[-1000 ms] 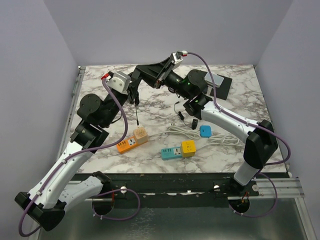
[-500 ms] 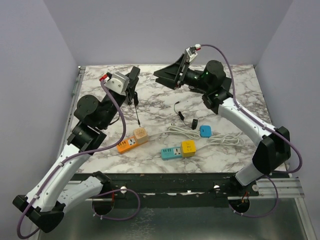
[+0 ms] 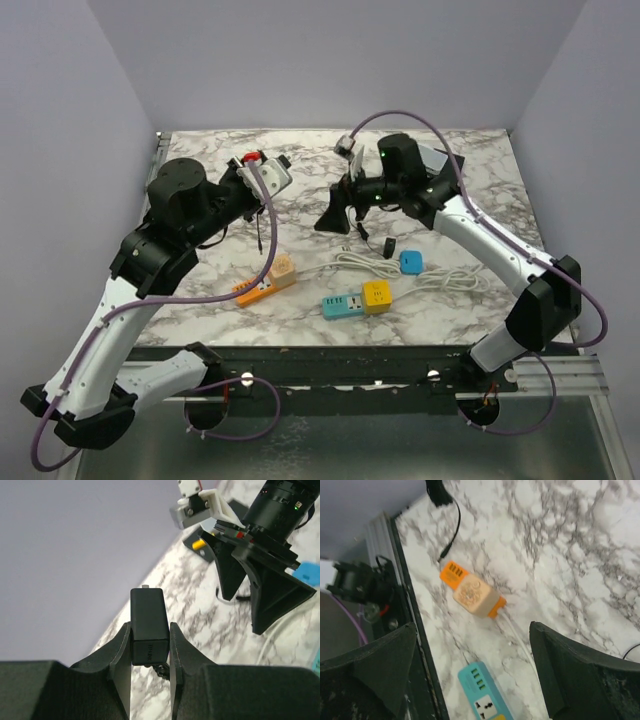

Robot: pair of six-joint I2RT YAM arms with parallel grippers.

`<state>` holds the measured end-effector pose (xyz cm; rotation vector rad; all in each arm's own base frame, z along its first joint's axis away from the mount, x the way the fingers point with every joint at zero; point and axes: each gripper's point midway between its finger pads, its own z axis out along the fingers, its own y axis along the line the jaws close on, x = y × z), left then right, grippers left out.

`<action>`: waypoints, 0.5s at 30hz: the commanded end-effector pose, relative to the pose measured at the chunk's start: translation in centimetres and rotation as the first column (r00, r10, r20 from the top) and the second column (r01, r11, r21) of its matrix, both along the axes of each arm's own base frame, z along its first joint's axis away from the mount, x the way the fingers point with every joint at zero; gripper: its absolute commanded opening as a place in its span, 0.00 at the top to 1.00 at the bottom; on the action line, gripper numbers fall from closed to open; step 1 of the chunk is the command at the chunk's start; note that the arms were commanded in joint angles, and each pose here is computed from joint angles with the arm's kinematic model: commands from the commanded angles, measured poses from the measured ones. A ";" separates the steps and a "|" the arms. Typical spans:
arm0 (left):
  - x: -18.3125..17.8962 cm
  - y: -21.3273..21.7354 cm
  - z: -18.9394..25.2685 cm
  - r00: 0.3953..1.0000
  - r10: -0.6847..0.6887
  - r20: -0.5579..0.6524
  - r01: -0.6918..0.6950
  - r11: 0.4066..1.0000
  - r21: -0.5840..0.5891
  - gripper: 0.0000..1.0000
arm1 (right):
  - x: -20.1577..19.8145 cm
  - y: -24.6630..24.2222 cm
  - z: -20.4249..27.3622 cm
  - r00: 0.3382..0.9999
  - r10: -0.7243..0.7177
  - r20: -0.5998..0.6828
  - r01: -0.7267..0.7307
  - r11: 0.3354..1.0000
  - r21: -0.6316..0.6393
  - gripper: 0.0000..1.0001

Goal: Insert the plug
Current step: Adjust the socket at the center of the board.

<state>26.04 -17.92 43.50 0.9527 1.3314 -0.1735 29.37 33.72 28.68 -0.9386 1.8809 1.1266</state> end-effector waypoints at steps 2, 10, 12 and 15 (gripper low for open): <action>-0.5 0.8 -8.7 0.968 -0.009 -0.250 0.091 0.945 0.314 1.00 | -0.7 0.3 -7.7 0.983 0.145 0.116 -0.124 0.977 -0.171 0.00; -0.6 3.8 -17.4 0.835 0.145 -0.531 0.128 0.887 0.443 1.00 | -2.6 3.4 -11.8 0.934 0.290 0.209 -0.245 0.945 -0.217 0.00; -0.1 5.5 -18.8 0.794 0.191 -0.577 0.125 0.878 0.463 1.00 | -2.8 4.0 -12.4 0.926 0.302 0.226 -0.254 0.942 -0.217 0.00; 0.4 8.7 -19.8 0.733 0.245 -0.634 0.133 0.863 0.487 1.00 | -3.0 5.1 -13.0 0.915 0.316 0.250 -0.269 0.941 -0.205 0.00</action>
